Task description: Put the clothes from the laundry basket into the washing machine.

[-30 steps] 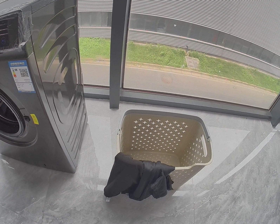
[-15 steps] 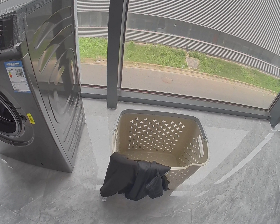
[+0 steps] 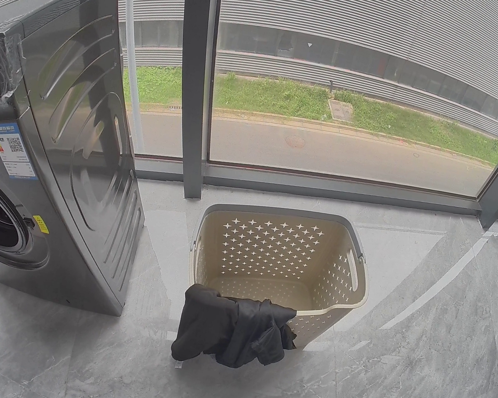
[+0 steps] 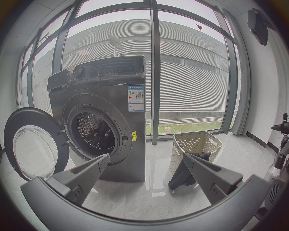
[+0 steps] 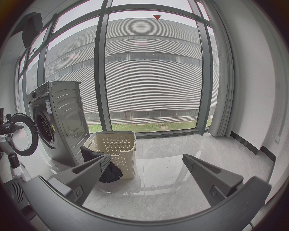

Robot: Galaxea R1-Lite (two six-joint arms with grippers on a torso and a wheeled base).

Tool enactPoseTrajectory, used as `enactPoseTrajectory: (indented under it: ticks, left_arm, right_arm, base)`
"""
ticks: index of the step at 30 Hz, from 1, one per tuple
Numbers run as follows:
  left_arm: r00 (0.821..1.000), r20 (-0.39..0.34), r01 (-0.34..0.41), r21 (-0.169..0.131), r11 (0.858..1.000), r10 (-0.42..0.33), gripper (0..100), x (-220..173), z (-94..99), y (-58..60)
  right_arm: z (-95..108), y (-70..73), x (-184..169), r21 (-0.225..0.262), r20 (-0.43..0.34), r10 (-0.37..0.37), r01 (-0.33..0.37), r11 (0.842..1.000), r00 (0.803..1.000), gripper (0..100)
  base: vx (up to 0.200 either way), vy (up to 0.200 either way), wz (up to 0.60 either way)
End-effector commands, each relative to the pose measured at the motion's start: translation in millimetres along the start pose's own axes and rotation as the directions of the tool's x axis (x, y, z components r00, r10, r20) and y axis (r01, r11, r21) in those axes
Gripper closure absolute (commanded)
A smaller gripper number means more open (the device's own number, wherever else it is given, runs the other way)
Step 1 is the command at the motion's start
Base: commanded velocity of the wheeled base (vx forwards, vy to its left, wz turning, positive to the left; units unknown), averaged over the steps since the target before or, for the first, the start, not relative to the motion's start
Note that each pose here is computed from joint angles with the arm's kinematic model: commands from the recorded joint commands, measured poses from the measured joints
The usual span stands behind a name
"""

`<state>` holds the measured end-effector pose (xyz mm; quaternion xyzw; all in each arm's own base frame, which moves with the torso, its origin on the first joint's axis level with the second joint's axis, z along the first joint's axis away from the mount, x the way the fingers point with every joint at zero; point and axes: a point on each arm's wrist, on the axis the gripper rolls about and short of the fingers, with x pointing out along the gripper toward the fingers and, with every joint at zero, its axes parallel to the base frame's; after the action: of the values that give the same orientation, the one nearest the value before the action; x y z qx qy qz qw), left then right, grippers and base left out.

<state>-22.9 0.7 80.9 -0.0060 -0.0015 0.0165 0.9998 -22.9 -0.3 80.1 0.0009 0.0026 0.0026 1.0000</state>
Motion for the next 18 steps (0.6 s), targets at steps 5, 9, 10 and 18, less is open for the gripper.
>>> enactPoseTrajectory:
  ticks: [5,9,10,18]
  left_arm:
    - [1.0,-0.001,-0.001,0.0,1.0,0.001,0,0.1,-5.2,0.1]
    - [1.0,-0.001,-0.001,0.0,1.0,0.001,0,0.1,-5.2,0.1]
    - [1.0,-0.003,-0.001,0.0,1.0,0.001,0,0.2,-5.2,0.1]
    - [1.0,-0.003,0.001,-0.003,1.0,-0.001,0,0.2,-5.2,0.1]
  right_arm:
    - [28.1,1.1,-8.3,-0.001,0.135,0.058,-0.058,0.998,0.989,0]
    - [76.6,2.0,-8.8,-0.006,0.123,0.19,-0.191,0.982,0.974,0]
    - [77.7,2.2,-7.6,-0.006,0.112,0.205,-0.206,0.979,0.972,0]
    - [71.7,15.2,45.4,0.167,-0.229,0.617,-0.594,0.787,0.753,0]
  base:
    - [0.0,0.0,0.0]
    - [0.0,0.0,0.0]
    - [0.0,0.0,0.0]
    - [0.0,0.0,0.0]
